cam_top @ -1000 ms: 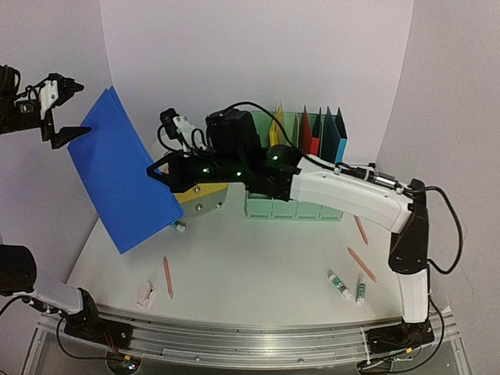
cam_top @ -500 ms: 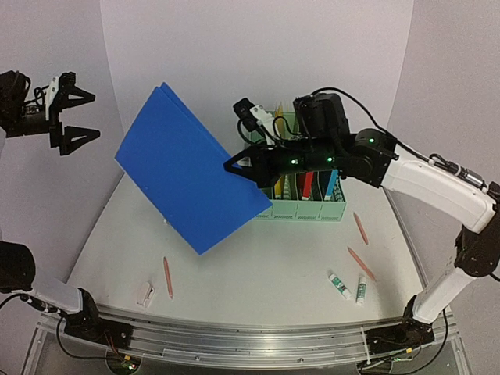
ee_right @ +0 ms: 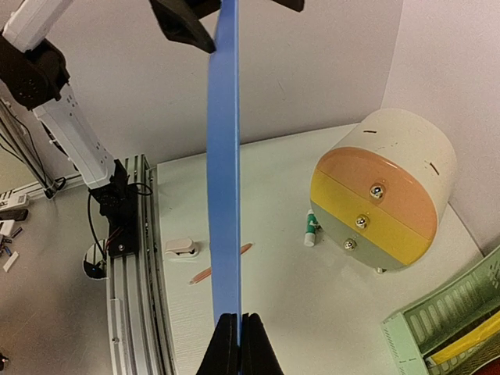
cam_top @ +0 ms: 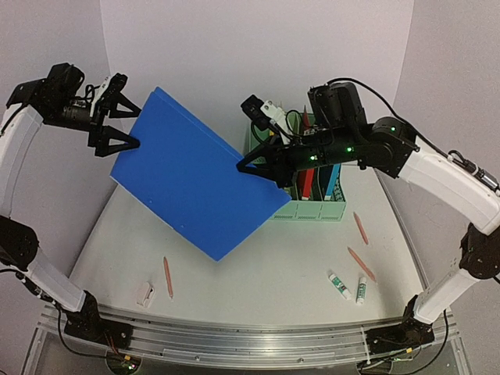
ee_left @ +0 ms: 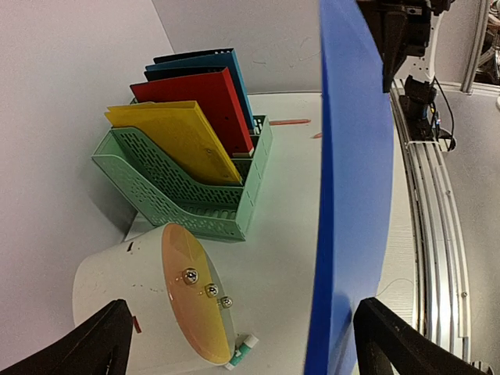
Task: Organize the desk
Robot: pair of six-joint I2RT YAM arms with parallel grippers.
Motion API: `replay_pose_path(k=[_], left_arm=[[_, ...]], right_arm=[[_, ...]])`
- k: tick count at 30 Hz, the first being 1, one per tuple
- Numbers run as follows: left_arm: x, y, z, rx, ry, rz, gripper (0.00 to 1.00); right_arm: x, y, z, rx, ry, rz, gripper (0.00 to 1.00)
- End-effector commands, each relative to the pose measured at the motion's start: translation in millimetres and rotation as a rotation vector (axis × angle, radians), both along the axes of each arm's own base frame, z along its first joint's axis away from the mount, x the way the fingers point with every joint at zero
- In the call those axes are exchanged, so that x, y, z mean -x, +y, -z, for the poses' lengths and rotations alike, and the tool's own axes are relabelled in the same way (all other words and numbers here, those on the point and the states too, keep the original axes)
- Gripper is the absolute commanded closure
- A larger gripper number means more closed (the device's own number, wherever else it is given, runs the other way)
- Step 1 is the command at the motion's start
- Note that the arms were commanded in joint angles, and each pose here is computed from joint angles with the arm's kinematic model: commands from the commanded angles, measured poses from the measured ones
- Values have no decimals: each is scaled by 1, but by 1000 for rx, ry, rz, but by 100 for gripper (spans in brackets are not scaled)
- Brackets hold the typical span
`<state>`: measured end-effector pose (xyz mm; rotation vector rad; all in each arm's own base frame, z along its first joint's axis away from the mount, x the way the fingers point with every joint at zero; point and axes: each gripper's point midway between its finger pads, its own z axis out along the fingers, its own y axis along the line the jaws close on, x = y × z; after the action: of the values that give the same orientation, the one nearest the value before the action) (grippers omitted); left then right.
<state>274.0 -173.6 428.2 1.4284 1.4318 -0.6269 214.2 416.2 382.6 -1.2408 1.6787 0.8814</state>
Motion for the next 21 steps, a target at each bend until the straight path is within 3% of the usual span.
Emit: replay_pose_path(k=[1,7,10,12,14,15,19,21], left_arm=[[9,-13,-2,-28,22,33,2],[41,-45,13,-32,80,170,10],[44,-51,8,-21,105,186,26],[47,-52,3,-5,112,191,51],[53,-53,-3,18,109,211,88],[56,-54,-6,31,107,220,97],[59,-55,-16,65,125,225,100],[50,-58,-23,105,158,182,100]], right_arm=[[17,-8,-60,-132,-84,-56,100],[22,-6,-67,-139,-124,-100,100],[21,-7,-70,-137,-157,-100,100],[19,-8,-70,-132,-180,-98,100],[15,-7,-69,-124,-193,-90,100],[12,-8,-68,-120,-195,-82,100],[-13,-16,-64,-101,-203,4,100],[-39,-25,-64,-79,-229,147,100]])
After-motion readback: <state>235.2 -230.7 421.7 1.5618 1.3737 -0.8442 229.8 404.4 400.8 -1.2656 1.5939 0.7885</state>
